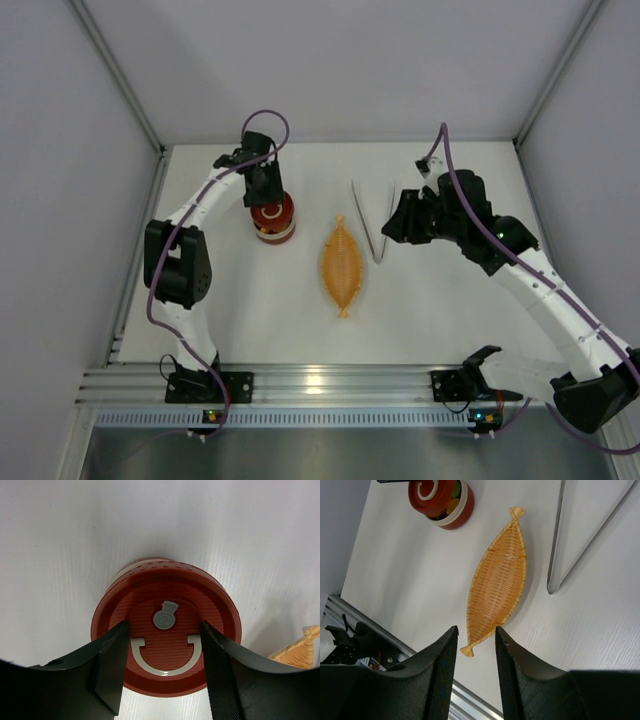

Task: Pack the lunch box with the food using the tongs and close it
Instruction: Close the box lid on the packing box.

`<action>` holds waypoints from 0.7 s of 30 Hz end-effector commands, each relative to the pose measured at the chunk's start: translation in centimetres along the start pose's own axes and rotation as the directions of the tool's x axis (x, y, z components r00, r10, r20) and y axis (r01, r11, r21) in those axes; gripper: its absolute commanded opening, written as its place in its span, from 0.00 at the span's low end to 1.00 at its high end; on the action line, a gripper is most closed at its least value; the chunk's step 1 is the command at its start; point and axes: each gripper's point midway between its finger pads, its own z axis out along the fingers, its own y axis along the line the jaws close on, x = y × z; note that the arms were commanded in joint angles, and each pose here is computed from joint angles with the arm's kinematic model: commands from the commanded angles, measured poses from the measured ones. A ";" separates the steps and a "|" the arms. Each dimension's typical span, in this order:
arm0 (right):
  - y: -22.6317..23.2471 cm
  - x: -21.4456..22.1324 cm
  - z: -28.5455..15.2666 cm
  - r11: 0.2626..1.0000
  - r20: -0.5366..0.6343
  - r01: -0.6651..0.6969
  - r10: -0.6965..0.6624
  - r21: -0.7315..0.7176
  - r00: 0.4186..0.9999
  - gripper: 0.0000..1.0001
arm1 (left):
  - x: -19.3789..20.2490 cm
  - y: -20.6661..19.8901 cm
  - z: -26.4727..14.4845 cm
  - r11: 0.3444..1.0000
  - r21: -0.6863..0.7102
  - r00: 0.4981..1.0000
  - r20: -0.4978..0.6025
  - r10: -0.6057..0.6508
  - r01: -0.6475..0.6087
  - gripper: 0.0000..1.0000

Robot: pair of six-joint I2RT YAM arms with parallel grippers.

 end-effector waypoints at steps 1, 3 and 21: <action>0.0 -0.1 -0.1 1.000 0.010 0.009 -0.009 -0.011 1.000 0.35 | 0.8 0.7 1.0 1.000 -0.024 1.000 -0.028 0.007 -0.008 0.00; 0.0 0.0 0.0 1.000 0.007 0.009 -0.008 -0.010 1.000 0.35 | 1.2 0.9 1.4 0.999 -0.034 0.999 -0.039 0.005 -0.007 0.00; -0.2 0.3 0.0 1.000 0.006 0.014 -0.014 -0.008 1.000 0.35 | 2.3 1.6 3.2 0.997 -0.074 0.997 -0.076 0.014 -0.020 0.00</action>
